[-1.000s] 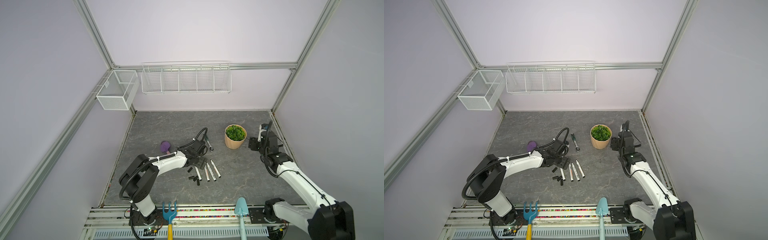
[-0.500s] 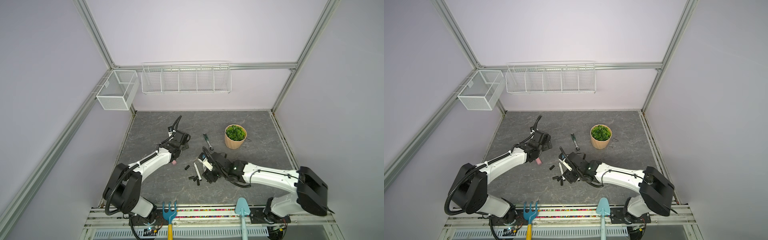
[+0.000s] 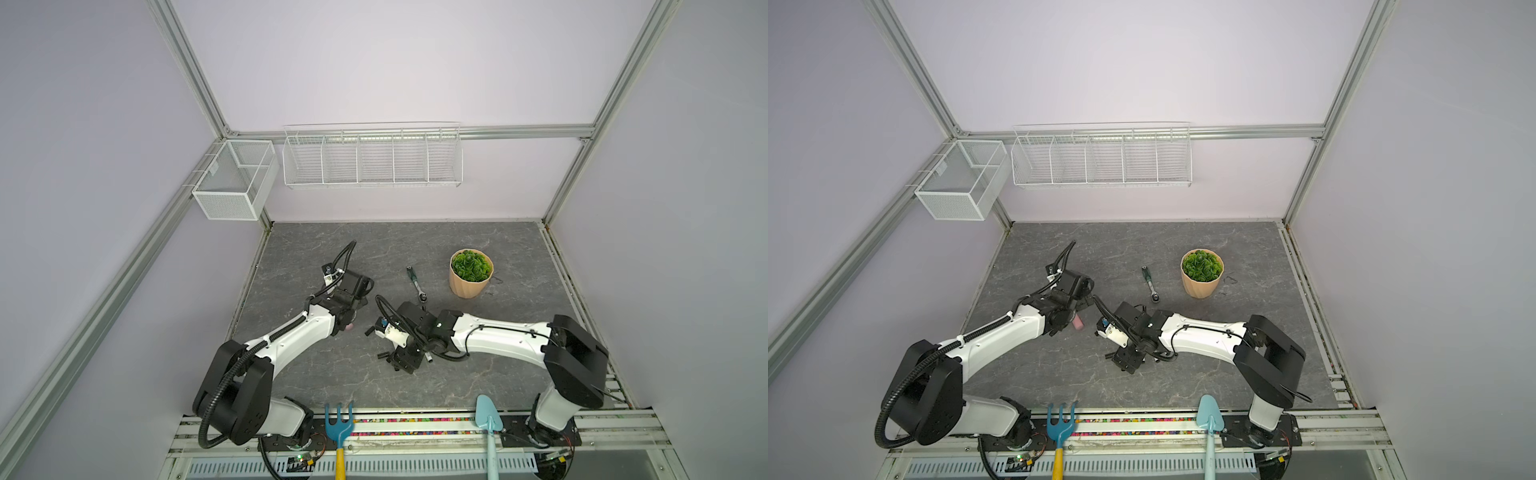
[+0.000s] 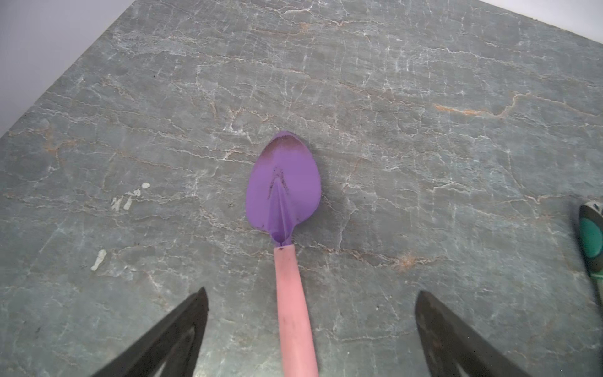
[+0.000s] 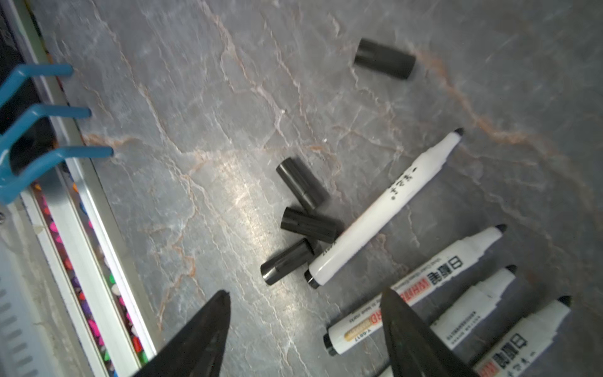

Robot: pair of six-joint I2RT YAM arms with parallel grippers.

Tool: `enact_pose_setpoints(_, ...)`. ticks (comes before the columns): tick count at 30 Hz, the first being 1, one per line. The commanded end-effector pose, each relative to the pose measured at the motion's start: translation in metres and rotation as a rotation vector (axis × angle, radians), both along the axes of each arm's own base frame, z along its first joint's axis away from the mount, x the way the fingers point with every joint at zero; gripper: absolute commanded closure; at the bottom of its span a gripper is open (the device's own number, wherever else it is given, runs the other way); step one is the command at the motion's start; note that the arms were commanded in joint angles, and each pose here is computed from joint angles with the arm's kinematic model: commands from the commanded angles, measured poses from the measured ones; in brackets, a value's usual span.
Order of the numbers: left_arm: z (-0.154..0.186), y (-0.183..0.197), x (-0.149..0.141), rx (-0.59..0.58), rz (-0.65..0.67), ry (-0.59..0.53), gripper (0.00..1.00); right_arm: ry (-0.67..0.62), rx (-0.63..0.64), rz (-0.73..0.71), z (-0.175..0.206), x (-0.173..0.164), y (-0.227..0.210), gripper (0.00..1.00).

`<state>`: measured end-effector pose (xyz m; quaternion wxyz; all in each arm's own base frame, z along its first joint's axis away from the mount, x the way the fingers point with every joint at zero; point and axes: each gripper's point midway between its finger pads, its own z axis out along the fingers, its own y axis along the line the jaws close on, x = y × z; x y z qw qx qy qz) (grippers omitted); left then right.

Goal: Insert pens into pen caps
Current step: Pick up the pen cap from the center of the table.

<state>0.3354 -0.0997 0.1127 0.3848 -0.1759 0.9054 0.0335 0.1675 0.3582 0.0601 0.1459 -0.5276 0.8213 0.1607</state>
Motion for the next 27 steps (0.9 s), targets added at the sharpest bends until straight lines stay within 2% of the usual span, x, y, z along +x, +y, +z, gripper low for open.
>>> enact_pose_setpoints(1, 0.001, 0.018, -0.011, 0.009, 0.068, -0.001, 0.02, 0.073, -0.023, 0.077, -0.006, -0.022, -0.002, 0.28)
enact_pose_setpoints(9, -0.008, 0.027, -0.025, 0.005, 0.089, 0.026, 0.02, 0.218, -0.059, 0.115, -0.017, -0.043, 0.001, 0.41)
enact_pose_setpoints(27, -0.001, 0.037, -0.032, 0.009, 0.114, -0.010, 0.02, 0.200, -0.132, 0.024, -0.049, -0.027, 0.005, 0.40)
